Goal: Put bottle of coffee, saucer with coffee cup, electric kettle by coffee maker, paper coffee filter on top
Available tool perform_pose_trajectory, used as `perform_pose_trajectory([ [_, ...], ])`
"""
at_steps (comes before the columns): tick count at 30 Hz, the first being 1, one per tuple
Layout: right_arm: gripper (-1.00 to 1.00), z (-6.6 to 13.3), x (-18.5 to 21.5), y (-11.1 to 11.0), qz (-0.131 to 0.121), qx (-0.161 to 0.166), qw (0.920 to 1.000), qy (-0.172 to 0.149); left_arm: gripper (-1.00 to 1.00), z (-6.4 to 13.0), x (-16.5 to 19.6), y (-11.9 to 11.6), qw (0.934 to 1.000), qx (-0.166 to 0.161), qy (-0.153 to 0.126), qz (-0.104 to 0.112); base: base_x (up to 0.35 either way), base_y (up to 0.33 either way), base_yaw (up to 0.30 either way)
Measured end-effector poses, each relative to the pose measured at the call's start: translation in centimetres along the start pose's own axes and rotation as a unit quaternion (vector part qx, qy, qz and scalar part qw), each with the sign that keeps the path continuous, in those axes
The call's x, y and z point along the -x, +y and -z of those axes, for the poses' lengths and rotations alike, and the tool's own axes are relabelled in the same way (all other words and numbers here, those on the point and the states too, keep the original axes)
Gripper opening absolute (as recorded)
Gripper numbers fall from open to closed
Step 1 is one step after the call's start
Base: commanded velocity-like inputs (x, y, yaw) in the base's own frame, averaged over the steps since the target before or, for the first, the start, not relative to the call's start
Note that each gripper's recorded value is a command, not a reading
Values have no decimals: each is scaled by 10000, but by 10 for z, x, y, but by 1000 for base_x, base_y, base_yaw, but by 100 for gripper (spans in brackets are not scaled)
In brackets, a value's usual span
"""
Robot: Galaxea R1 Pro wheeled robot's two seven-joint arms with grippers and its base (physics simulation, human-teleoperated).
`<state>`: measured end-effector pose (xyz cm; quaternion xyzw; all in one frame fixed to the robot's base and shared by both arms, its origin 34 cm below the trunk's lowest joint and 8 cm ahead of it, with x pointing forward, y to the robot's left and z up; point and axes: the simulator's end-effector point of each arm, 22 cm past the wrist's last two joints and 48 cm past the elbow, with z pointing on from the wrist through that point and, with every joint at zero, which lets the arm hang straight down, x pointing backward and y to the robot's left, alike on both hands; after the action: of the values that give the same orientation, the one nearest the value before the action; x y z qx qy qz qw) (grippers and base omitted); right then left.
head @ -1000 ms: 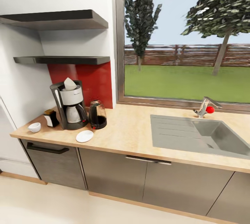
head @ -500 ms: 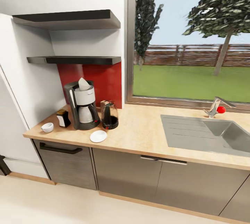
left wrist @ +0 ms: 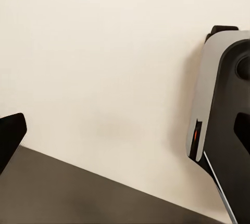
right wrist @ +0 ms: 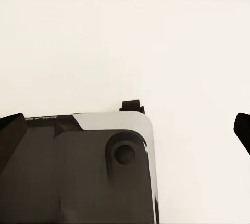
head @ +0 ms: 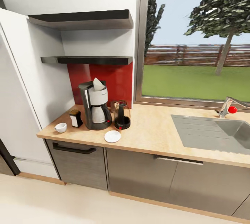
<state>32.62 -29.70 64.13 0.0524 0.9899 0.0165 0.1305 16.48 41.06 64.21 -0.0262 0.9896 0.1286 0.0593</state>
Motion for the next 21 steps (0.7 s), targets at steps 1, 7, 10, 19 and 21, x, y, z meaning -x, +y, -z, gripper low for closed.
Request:
perform_pose_trajectory([
  [1,100,0,0,0,0,0,10000,0,100,0,0,0,10000,0,-1,0,0,340,0],
  [7,100,0,0,0,-1,-4,10000,1,100,0,0,-1,10000,-9,-11,1,0,340,0],
  [10,100,0,0,0,-1,-5,10000,0,100,1,0,-8,10000,-51,-13,8,0,340,0],
  [19,100,0,0,0,2,-5,10000,0,100,1,0,-18,9999,-112,-12,18,16,340,0],
  [21,100,0,0,0,0,-5,10000,0,100,1,0,-18,9999,-113,-12,18,79,340,0],
])
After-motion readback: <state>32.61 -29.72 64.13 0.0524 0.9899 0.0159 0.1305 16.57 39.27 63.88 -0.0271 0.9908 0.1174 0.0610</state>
